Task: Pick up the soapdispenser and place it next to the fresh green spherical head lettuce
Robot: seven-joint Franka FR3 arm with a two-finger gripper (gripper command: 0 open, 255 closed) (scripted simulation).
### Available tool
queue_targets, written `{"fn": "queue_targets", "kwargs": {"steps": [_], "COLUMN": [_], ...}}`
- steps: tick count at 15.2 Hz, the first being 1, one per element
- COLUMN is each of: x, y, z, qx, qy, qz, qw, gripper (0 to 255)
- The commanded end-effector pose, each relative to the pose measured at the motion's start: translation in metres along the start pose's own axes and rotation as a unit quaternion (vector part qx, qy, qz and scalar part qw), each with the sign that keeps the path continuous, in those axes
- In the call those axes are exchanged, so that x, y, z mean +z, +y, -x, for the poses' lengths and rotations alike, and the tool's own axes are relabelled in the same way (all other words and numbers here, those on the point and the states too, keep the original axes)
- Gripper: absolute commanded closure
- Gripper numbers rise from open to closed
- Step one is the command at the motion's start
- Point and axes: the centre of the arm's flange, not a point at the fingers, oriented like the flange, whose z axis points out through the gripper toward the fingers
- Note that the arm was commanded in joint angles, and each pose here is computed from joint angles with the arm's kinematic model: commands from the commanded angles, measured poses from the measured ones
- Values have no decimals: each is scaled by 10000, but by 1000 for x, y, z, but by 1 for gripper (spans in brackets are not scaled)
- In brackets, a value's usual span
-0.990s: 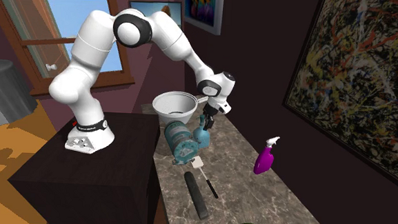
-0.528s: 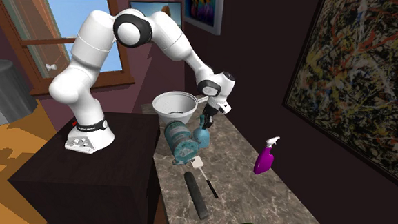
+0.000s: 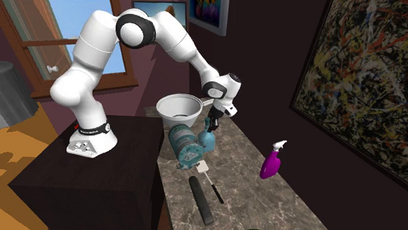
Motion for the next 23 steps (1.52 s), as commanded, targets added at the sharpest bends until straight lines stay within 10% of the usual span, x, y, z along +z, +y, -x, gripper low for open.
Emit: {"fn": "queue_targets", "kwargs": {"steps": [1,23], "x": [-8,-118], "y": [-1,-17], "z": [3,37], "qx": [0,0], "qy": [1,1], "qz": [0,0], "qw": [10000,10000], "gripper": [255,255]}}
